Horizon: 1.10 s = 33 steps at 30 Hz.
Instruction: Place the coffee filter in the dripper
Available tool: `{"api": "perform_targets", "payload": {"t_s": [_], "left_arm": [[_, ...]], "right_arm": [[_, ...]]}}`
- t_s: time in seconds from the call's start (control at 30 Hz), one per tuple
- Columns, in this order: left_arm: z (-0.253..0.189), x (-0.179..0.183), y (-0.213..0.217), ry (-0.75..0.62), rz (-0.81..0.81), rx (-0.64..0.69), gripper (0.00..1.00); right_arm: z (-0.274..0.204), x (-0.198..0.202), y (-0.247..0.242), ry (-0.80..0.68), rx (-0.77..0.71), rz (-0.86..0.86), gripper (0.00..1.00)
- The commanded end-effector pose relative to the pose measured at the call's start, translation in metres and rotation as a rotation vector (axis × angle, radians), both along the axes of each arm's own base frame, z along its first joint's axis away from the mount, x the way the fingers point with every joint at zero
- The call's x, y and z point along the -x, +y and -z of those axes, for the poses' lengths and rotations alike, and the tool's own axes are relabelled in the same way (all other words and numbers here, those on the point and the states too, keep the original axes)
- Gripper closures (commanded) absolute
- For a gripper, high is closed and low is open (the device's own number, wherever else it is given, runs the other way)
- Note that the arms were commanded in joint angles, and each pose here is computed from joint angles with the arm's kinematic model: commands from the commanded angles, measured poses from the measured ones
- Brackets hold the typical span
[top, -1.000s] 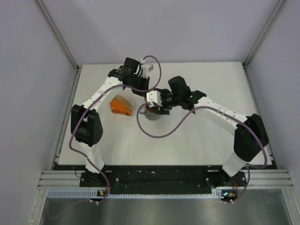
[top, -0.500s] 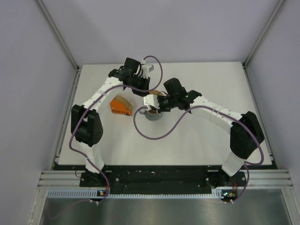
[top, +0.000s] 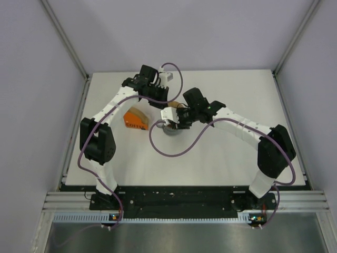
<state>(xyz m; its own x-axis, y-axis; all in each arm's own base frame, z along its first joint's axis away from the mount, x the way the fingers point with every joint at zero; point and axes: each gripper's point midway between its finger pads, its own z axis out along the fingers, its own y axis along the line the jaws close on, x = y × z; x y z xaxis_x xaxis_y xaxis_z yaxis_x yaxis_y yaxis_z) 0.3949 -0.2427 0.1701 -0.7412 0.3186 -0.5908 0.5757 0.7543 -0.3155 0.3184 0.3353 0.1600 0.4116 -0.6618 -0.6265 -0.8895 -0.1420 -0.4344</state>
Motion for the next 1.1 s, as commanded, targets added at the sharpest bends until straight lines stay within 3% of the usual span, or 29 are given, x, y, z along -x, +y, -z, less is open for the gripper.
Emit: {"api": "perform_targets", "payload": {"t_s": [0.0,0.2,0.37,0.83,1.03,1.07], "left_arm": [[-0.014,-0.005,0.001,-0.04,0.0,0.011,0.85],[-0.013,-0.005,0.0,-0.038,0.004,0.014,0.85],[-0.014,-0.004,0.0,-0.038,0.004,0.016,0.85],[-0.012,-0.005,0.0,-0.034,0.005,0.014,0.85],[-0.013,-0.004,0.0,-0.037,0.004,0.012,0.85],[-0.012,-0.005,0.001,-0.035,0.002,0.009,0.85]], "right_arm": [[-0.01,-0.002,0.005,0.013,-0.011,0.012,0.46],[-0.005,-0.005,0.01,0.018,-0.007,0.006,0.42],[0.0,-0.011,0.015,0.012,0.006,0.003,0.48],[0.011,-0.012,0.012,-0.003,0.066,-0.005,1.0],[0.011,-0.009,0.011,0.004,0.069,-0.017,1.0],[0.011,-0.01,0.011,0.002,0.07,-0.01,0.93]]}}
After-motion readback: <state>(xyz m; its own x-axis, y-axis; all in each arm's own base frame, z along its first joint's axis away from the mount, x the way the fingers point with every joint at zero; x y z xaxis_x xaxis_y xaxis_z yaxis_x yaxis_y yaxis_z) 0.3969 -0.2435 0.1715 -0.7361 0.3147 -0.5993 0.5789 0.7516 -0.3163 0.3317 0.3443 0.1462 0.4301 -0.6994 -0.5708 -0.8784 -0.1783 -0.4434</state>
